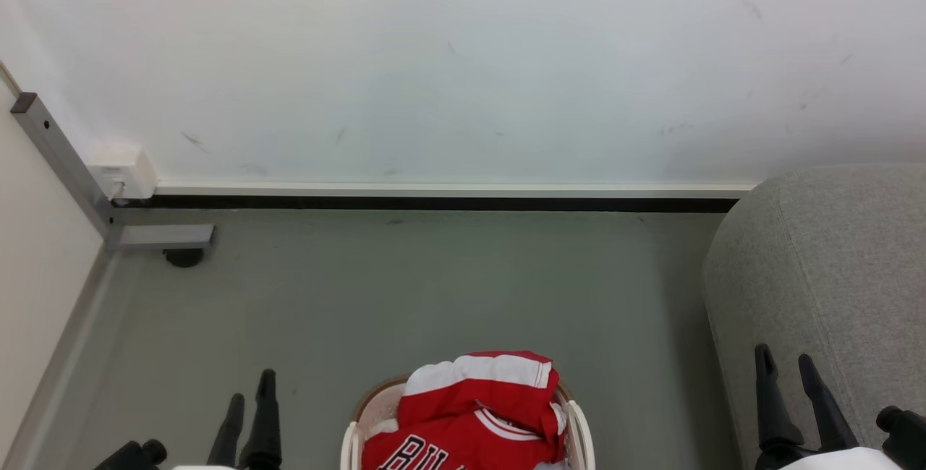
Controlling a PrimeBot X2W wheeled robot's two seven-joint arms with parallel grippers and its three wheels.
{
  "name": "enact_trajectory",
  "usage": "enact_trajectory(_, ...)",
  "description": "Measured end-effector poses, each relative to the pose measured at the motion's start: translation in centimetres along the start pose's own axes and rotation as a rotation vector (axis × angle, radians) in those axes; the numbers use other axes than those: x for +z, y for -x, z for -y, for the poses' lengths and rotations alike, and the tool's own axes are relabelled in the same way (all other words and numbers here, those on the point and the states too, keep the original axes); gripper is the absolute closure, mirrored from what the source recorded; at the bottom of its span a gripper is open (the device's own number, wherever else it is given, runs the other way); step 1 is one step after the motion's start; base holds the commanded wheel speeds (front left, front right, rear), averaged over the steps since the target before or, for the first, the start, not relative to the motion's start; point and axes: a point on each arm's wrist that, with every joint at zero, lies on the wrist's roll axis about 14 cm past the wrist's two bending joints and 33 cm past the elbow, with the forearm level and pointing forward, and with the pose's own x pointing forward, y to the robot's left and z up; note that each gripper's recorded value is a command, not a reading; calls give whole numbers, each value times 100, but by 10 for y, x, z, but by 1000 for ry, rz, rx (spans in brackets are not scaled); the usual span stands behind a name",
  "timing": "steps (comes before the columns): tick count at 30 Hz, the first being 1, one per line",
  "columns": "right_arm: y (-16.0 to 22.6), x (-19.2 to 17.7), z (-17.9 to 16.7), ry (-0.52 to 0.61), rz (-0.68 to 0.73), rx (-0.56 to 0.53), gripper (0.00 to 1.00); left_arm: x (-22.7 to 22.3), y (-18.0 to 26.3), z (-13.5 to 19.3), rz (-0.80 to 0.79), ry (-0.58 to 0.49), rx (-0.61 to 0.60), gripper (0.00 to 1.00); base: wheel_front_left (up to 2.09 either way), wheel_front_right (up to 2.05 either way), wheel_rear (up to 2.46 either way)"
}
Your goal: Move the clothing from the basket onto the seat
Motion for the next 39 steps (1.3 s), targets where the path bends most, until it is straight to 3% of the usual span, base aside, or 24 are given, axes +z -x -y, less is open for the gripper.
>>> enact_trajectory(39,7,4,7,391,31,18,0,-5,6,-4,2,-489,-64,0,0,0,0)
